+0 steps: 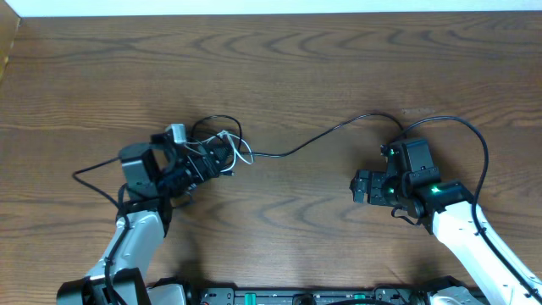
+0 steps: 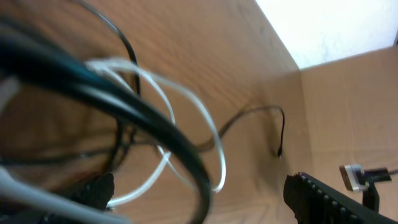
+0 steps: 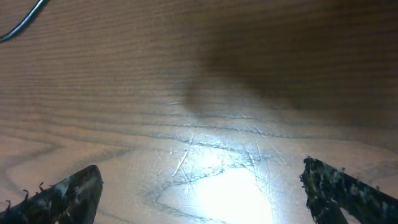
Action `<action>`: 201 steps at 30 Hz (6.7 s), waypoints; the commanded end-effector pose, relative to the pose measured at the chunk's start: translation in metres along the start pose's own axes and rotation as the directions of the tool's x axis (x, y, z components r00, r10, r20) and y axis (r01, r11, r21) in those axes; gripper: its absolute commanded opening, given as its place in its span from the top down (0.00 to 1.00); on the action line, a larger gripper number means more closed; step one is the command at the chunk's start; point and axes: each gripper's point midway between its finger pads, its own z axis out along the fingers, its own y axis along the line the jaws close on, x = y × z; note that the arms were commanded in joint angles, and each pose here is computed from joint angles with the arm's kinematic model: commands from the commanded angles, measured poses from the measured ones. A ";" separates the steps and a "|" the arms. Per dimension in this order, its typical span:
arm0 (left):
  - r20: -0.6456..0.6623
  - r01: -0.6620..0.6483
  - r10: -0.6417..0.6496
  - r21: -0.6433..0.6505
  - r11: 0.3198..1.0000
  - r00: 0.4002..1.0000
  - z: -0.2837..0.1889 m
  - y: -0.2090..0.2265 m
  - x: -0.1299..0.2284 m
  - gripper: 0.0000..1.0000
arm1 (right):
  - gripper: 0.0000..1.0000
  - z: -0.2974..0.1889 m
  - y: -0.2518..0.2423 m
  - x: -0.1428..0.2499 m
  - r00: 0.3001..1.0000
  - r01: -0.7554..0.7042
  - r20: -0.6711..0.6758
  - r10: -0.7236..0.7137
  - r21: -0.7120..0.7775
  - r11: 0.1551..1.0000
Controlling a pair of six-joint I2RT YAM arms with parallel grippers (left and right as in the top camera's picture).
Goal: Untangle cables
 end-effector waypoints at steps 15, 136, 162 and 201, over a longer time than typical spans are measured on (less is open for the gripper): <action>-0.107 -0.056 0.016 -0.381 0.923 0.994 -0.017 0.022 0.015 0.05 | 0.01 -0.002 0.001 -0.005 1.000 -0.009 0.009 0.009 -0.002 1.000; -0.171 -0.043 -0.073 -0.590 0.806 0.983 -0.049 0.045 0.031 0.04 | 0.01 -0.002 0.001 -0.005 1.000 -0.009 0.009 0.009 -0.002 1.000; -0.162 -0.048 -0.067 -0.615 0.787 0.985 -0.052 0.050 0.029 0.04 | 0.01 -0.002 0.001 -0.005 1.000 -0.009 0.009 0.009 -0.002 1.000; -0.174 -0.043 -0.083 -0.621 0.782 0.981 -0.054 0.053 0.035 0.04 | 0.01 -0.002 0.001 -0.005 1.000 -0.009 0.009 0.009 -0.002 1.000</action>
